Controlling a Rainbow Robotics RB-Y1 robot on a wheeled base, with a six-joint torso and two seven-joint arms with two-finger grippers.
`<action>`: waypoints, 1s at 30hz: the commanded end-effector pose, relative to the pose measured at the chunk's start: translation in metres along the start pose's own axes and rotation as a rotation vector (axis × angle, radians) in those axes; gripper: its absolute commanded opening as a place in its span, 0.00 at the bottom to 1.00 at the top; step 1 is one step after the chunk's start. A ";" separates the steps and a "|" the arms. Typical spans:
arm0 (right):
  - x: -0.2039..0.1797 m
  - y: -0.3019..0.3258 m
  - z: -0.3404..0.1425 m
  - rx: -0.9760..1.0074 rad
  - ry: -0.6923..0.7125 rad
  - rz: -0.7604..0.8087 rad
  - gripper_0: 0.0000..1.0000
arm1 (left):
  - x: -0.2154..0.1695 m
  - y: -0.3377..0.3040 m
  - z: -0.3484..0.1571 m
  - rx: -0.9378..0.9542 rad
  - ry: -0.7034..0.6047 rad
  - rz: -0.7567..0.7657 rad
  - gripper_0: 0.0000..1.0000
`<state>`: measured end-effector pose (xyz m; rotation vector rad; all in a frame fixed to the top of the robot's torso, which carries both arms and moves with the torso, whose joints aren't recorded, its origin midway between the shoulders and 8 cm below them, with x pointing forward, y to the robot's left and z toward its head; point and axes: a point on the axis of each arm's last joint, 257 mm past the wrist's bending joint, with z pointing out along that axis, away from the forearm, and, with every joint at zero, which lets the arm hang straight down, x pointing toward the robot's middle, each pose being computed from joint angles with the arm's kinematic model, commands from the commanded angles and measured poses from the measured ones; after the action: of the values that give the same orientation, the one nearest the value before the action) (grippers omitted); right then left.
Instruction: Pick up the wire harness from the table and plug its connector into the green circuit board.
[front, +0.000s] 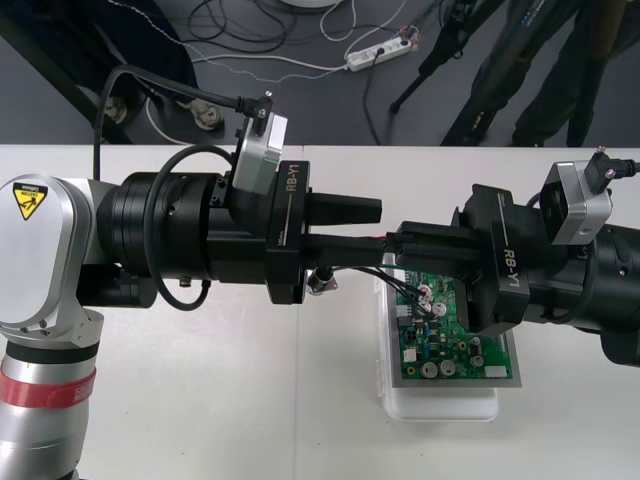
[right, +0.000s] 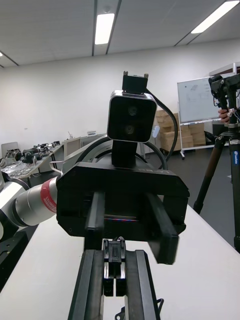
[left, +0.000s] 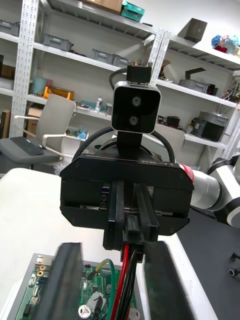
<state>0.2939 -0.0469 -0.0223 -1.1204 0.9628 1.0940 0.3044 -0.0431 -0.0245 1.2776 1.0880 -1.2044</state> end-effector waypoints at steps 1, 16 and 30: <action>-0.018 0.009 0.013 -0.041 -0.037 -0.043 0.00 | -0.026 0.002 0.011 0.009 -0.061 -0.020 0.00; -0.018 0.010 0.013 -0.042 -0.038 -0.044 0.00 | -0.030 0.000 0.010 0.016 -0.077 -0.018 0.00; -0.017 0.012 0.010 -0.051 -0.028 -0.029 0.43 | -0.031 -0.001 0.009 0.017 -0.079 -0.010 0.00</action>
<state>0.2952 -0.0473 -0.0193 -1.1092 0.9584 1.0950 0.2992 -0.0425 -0.0185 1.2709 1.0654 -1.2339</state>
